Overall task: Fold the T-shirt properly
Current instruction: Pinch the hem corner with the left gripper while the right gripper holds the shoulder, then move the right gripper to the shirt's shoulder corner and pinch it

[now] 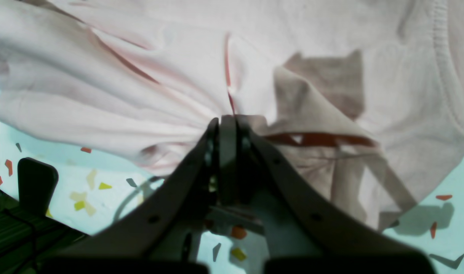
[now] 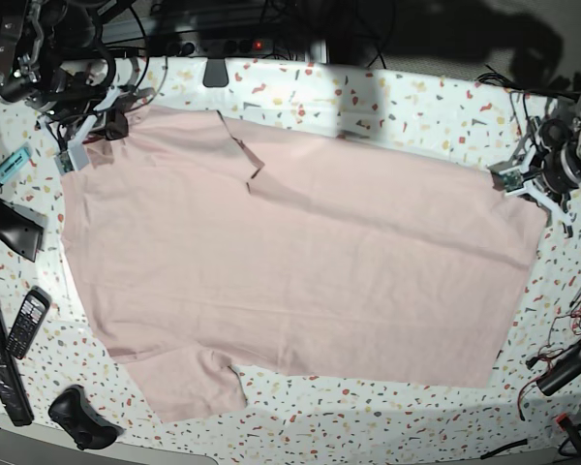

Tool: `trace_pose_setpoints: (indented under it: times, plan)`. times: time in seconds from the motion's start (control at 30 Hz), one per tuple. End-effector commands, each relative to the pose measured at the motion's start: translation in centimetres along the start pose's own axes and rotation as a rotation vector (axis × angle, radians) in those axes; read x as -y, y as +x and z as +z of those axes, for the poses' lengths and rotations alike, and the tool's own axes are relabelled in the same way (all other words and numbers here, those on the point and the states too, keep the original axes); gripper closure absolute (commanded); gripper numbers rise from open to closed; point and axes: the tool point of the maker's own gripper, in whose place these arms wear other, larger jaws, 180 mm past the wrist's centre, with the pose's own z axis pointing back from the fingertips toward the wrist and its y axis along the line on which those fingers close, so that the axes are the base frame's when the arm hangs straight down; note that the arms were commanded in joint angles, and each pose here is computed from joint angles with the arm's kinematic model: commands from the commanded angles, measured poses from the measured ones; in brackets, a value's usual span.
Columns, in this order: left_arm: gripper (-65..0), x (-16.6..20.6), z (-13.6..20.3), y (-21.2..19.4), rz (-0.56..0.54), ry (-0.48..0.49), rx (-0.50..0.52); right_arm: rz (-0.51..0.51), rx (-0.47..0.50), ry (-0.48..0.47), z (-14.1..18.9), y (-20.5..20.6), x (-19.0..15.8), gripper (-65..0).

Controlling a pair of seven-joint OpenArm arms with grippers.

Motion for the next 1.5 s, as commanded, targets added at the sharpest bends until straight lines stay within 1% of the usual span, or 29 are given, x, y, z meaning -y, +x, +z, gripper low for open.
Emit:
trace_pose_setpoints:
  times: [0.0,0.07,0.13,0.37,0.5,0.57,0.67,0.7,0.8,0.93,0.97,1.0,1.07,1.17,1.3,1.33,1.4,1.47]
  plan:
    - [-5.1,-0.9,1.0,-1.2,-0.02,0.011,-0.032,0.013,0.009,-0.012,0.4,0.5,0.5,0.0]
    - [-12.9,-1.8,1.9,-1.0,-0.032,0.027,-0.022,0.013,0.009,-0.012,0.4,0.5,0.5,0.0]
    - [-15.1,-2.5,2.5,-1.1,-0.044,0.041,-0.025,0.013,0.009,-0.011,0.4,0.5,0.5,0.0]
    - [-15.1,-2.5,2.7,-1.3,-0.055,0.041,-0.034,0.013,0.009,-0.012,0.4,0.5,0.5,0.0]
    - [-15.1,-2.7,2.6,-1.6,-0.096,0.053,-0.058,0.013,0.009,-0.011,0.4,0.5,0.5,0.0]
    - [-15.1,-2.9,2.4,-1.4,-0.104,0.073,-0.053,0.013,0.008,-0.011,0.4,0.5,0.5,0.0]
    - [-15.1,-3.6,1.7,-1.4,-0.067,0.131,-0.047,0.013,0.004,-0.011,0.4,0.4,0.5,0.0]
    - [-15.1,-3.5,1.4,-1.7,-0.065,0.134,-0.057,0.013,0.0,-0.011,0.4,0.4,0.5,0.0]
    - [-15.1,-2.6,0.4,-2.5,-0.096,0.116,-0.082,0.013,-0.003,-0.011,0.4,0.3,0.5,0.0]
    - [-15.0,-1.8,-0.2,-3.4,-0.086,0.099,-0.104,0.011,-0.001,-0.009,0.4,0.3,0.5,0.0]
    - [-13.8,-1.8,-0.3,-3.5,-0.084,0.097,-0.106,0.011,-0.001,-0.009,0.4,0.4,0.5,0.0]
    - [-10.6,-1.8,-0.3,-3.6,-0.084,0.096,-0.108,0.011,0.0,-0.009,0.4,0.4,0.5,0.0]
    - [-0.9,-1.8,-0.3,-3.6,-0.083,0.096,-0.108,0.011,-0.001,-0.009,0.4,0.3,0.5,0.0]
    - [0.0,-1.7,-0.3,-3.8,-0.082,0.094,-0.116,0.011,-0.003,-0.009,0.4,0.3,0.5,0.0]
    - [0.0,-1.0,-0.1,-5.0,-0.046,0.082,-0.183,0.014,-0.014,-0.013,0.4,0.1,0.6,0.0]
    - [0.0,-0.6,-0.2,-4.9,-0.019,0.071,-0.181,0.015,-0.014,-0.014,0.5,0.2,0.6,0.0]
    - [0.0,0.4,0.0,-4.2,0.02,0.049,-0.144,0.014,-0.008,-0.02,0.6,0.3,0.8,0.0]
    - [0.0,1.2,0.4,-3.4,0.017,0.034,-0.114,0.009,0.0,-0.035,0.9,0.5,1.3,0.0]
